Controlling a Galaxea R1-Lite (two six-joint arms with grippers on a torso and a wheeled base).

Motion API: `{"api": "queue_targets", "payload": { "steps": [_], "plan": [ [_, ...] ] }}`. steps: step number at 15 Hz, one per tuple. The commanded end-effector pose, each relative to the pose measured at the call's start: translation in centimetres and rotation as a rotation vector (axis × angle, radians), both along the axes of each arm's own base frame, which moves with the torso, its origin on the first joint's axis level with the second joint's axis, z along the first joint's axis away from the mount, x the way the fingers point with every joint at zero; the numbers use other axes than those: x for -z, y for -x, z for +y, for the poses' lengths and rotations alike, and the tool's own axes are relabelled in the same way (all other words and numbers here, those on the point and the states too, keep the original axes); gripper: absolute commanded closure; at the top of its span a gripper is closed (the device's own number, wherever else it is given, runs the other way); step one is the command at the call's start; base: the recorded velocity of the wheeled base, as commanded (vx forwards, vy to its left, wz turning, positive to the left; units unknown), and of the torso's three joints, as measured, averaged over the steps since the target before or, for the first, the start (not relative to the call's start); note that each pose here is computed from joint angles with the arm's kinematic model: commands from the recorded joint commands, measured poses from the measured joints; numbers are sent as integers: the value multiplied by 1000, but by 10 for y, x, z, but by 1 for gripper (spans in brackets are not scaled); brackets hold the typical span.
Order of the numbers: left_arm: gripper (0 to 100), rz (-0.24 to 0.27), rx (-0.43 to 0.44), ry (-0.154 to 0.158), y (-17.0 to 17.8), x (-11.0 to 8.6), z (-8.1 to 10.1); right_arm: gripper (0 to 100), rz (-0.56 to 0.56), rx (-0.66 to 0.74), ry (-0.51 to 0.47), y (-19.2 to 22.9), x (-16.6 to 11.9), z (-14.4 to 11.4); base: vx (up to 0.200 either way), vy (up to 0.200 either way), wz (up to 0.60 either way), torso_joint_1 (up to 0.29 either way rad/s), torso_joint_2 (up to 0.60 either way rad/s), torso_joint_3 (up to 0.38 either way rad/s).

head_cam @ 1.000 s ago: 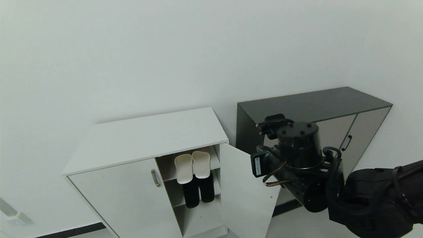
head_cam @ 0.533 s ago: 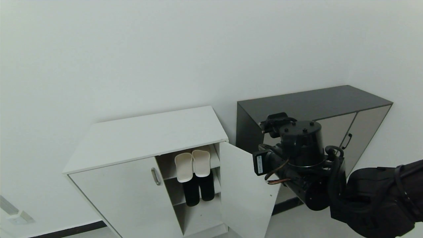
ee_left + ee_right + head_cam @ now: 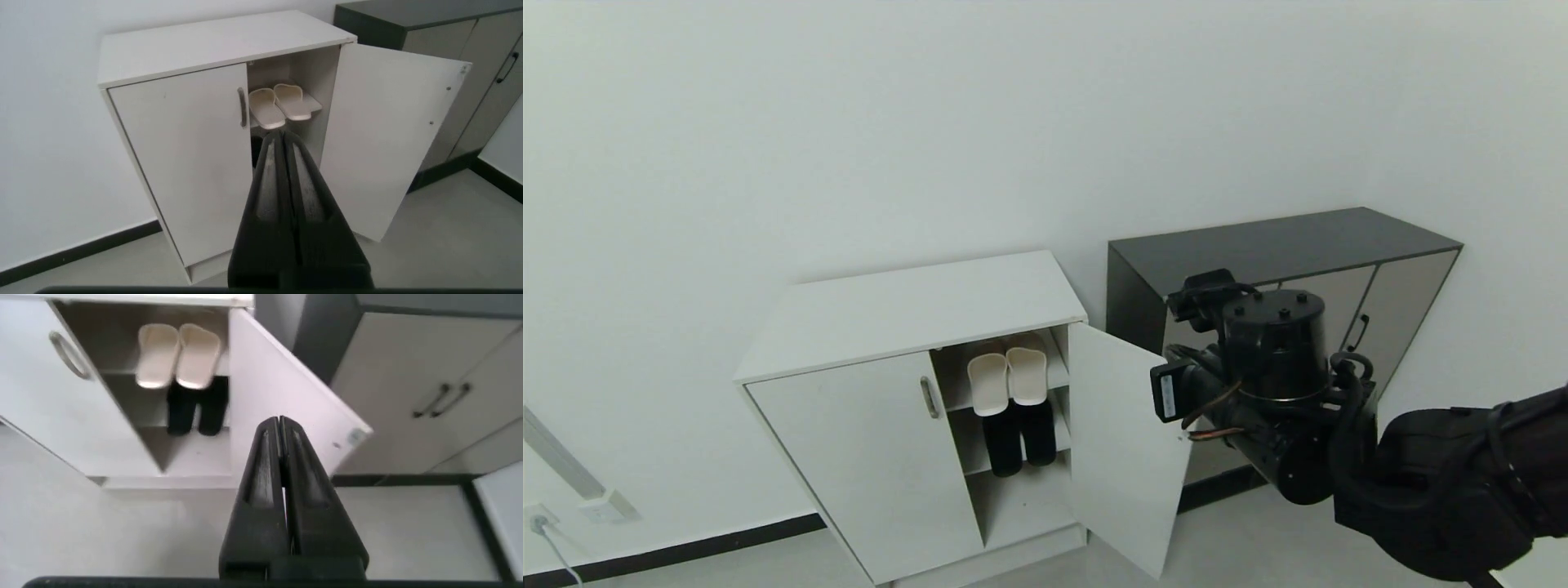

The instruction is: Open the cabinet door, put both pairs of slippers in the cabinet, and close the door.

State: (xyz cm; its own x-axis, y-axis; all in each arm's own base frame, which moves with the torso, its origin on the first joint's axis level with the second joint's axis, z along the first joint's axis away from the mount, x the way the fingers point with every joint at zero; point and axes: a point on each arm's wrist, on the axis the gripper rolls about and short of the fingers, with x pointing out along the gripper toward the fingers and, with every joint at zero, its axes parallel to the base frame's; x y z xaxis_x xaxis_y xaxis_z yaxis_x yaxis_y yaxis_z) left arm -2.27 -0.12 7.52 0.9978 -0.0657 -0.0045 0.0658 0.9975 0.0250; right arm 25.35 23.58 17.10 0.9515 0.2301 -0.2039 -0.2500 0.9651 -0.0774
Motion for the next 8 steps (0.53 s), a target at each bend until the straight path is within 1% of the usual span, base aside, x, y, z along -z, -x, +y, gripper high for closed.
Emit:
{"api": "queue_targets", "payload": {
  "steps": [1, 3, 6, 8],
  "plan": [
    [100, 0, -1, -1, 0, 0, 0, 100, -21, 7, 15, -20, 4, -5, 0, 0, 0, 0, 0, 0],
    [100, 0, -1, -1, 0, 0, 0, 100, -66, 50, -3, -51, -6, -7, 0, 0, 0, 0, 0, 0],
    [100, 0, -1, 1, 0, 0, 0, 100, -46, 92, -4, -97, -12, -14, 0, 0, 0, 0, 0, 0],
    [100, 0, -1, 1, 0, 0, 0, 100, -24, 99, -24, -123, -18, -18, 0, 0, 0, 0, 0, 0]
  ]
}}
